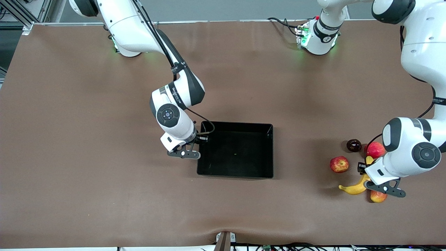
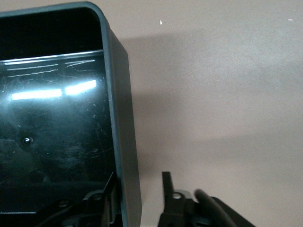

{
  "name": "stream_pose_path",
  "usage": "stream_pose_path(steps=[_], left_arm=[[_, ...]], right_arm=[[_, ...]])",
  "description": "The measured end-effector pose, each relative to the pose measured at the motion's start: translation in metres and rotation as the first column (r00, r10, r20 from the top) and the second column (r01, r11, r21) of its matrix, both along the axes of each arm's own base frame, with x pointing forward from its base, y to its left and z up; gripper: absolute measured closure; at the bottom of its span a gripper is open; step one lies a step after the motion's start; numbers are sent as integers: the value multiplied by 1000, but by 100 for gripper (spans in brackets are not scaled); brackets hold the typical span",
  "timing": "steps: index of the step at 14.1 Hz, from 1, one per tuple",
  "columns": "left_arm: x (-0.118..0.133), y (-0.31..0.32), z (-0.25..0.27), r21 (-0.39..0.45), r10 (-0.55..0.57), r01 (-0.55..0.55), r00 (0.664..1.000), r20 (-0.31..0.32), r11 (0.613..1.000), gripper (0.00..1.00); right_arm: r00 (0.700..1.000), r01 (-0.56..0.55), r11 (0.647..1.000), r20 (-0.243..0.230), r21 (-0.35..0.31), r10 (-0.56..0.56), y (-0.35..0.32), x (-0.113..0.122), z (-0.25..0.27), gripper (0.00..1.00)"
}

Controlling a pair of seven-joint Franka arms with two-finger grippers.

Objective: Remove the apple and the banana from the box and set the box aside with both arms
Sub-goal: 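Slide the tray away with the right gripper while the left gripper releases banana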

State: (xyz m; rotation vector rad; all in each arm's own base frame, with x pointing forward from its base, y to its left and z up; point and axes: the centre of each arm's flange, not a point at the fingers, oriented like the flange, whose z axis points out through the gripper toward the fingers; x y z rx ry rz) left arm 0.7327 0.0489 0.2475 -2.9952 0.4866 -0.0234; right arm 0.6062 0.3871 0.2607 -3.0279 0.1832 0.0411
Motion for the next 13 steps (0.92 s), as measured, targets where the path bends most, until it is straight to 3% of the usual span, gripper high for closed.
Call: stream_pose_path(steps=[3, 7, 11, 13], left_arm=[[2, 4, -22, -12, 6, -5, 1000, 19, 1000, 64], [0, 15, -48, -12, 37, -37, 999, 21, 999, 63], [5, 18, -40, -15, 81, -81, 995, 51, 997, 28], [9, 18, -21, -11, 82, -81, 994, 73, 997, 10]], right_arm=[[1000, -2, 1000, 7, 4, 2, 2, 1, 2, 95], [1000, -3, 1000, 19, 13, 3, 5, 6, 14, 94], [998, 32, 999, -60, 33, -30, -14, 25, 55, 94], [998, 33, 998, -51, 52, -31, -46, 42, 92, 94]])
